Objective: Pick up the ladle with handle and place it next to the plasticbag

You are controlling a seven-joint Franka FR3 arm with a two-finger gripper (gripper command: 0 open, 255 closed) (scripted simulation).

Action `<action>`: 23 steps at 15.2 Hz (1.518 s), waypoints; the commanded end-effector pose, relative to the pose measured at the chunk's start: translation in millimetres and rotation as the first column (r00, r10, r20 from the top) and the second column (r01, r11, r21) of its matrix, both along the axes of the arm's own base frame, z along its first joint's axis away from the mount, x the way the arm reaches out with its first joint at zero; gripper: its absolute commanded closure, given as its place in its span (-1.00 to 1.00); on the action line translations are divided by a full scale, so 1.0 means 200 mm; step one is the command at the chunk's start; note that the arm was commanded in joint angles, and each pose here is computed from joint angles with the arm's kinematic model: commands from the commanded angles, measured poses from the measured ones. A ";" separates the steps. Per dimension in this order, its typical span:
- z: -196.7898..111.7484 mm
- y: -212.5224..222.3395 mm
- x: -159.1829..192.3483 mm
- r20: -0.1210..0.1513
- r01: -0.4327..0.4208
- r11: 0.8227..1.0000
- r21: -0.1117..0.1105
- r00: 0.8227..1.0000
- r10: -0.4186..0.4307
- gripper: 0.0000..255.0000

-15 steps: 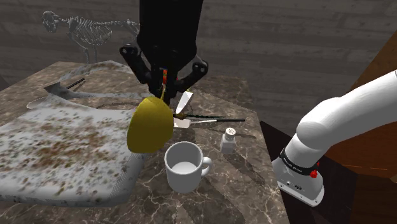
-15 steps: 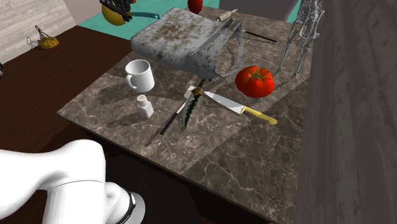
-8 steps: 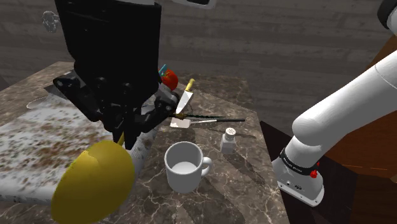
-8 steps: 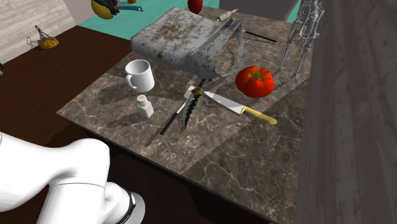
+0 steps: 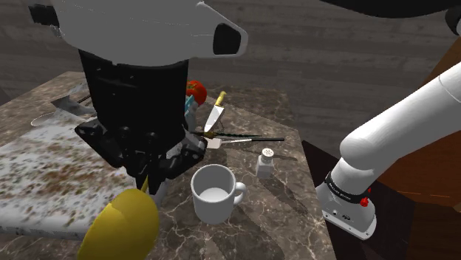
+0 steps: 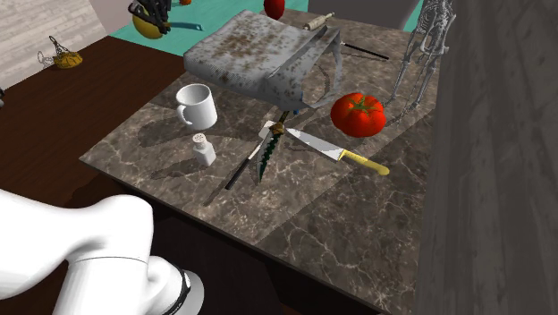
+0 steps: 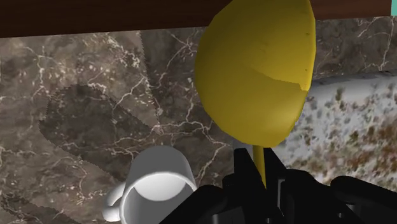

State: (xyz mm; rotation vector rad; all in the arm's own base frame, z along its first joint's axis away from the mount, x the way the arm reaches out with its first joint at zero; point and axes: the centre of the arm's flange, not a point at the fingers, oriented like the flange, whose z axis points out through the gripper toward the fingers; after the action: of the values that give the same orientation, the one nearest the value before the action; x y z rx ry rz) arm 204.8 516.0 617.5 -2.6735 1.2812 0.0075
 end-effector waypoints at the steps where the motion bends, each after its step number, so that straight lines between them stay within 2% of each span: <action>1: -0.06 0.00 0.00 0.000 0.000 1.000 0.000 1.000 0.000 1.00; 23: -0.64 0.00 0.00 0.000 0.000 1.000 0.000 1.000 0.000 1.00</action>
State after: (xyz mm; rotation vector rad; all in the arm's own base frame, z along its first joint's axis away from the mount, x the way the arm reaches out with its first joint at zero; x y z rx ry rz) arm 204.7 515.2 495.4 -2.6734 1.2817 0.0077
